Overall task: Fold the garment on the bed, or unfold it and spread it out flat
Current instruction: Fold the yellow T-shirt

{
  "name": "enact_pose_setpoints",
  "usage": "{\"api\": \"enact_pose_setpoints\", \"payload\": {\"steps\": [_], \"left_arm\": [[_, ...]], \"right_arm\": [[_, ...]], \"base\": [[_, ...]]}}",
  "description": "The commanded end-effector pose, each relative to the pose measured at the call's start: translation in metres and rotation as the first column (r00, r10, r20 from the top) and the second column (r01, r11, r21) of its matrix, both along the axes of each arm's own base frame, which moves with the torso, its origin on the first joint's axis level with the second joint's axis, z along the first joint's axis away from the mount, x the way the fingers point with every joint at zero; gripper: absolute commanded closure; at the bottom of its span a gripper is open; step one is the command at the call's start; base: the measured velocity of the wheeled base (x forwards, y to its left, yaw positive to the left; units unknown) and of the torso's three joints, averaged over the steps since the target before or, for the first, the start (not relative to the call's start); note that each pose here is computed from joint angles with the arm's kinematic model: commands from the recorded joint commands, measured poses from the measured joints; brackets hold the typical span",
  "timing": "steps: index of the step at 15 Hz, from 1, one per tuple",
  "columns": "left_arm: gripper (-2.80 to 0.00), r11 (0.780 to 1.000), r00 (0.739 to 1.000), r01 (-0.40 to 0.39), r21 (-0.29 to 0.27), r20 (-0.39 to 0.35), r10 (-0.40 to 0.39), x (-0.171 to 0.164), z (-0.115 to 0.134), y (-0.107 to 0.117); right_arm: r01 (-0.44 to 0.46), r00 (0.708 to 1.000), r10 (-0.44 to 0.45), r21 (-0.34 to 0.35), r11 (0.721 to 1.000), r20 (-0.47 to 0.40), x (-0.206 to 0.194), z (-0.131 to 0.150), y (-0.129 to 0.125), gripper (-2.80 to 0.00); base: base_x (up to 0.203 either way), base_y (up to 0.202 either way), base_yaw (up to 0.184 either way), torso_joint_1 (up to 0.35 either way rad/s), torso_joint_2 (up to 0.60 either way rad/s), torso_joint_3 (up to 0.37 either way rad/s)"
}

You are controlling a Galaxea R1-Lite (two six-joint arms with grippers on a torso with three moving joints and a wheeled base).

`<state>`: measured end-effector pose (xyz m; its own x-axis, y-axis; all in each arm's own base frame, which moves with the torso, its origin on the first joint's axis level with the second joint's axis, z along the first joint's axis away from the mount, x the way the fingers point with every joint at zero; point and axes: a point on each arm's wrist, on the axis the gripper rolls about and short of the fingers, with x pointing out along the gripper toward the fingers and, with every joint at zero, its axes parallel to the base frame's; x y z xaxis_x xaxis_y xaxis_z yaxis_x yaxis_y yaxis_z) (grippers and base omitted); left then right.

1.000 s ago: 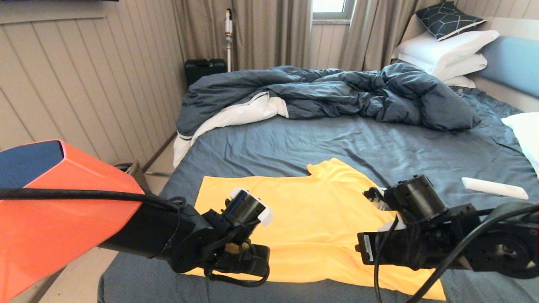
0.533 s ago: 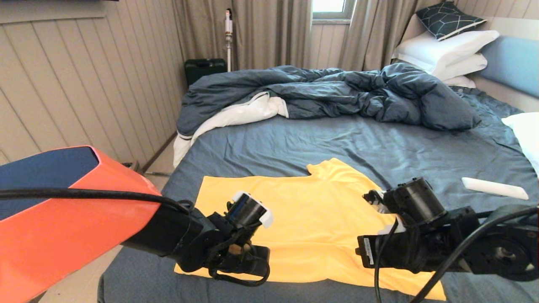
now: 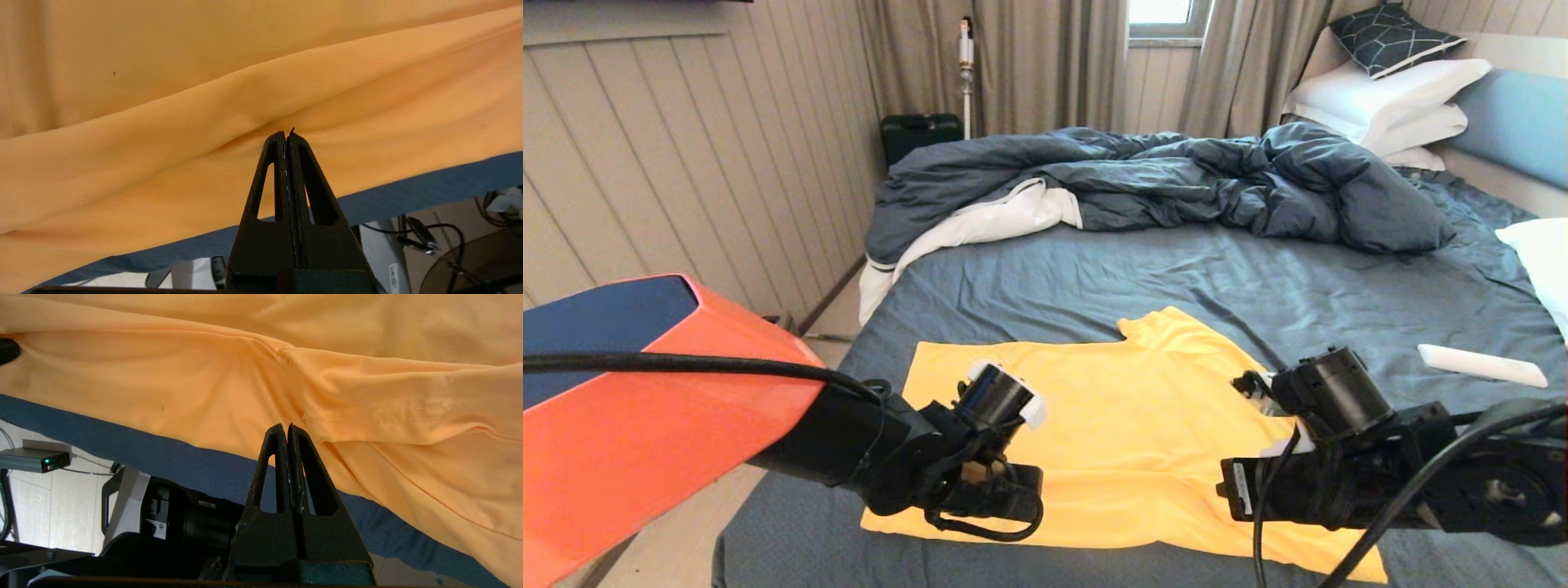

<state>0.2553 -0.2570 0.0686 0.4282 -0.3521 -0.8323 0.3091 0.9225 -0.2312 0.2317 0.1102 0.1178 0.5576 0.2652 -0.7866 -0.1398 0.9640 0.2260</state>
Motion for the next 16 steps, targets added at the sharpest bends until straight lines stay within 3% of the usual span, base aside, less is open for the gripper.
{"api": "enact_pose_setpoints", "payload": {"steps": [1, 10, 16], "left_arm": [[0.00, 1.000, 1.000, 0.001, -0.030, 0.025, -0.001, -0.002, 0.013, 0.000], [0.00, 1.000, 1.000, 0.018, 0.005, -0.013, -0.018, 0.006, -0.015, -0.019], [0.00, 0.999, 1.000, -0.019, 0.042, -0.023, 0.020, 0.004, -0.018, -0.002]], "right_arm": [[0.001, 1.000, -0.001, 0.000, 1.000, -0.003, 0.000, -0.001, 0.000, 0.00], [0.017, 1.000, -0.017, 0.008, 1.000, -0.002, 0.003, 0.000, -0.005, 0.00], [0.007, 1.000, -0.007, 0.015, 1.000, -0.006, 0.006, -0.003, -0.003, 0.00]], "base": [[0.000, 0.000, 0.000, 0.000, 0.00, 0.000], [0.000, 0.000, 0.000, 0.000, 0.00, 0.000], [0.000, 0.000, 0.000, 0.000, 0.00, 0.000]]}}
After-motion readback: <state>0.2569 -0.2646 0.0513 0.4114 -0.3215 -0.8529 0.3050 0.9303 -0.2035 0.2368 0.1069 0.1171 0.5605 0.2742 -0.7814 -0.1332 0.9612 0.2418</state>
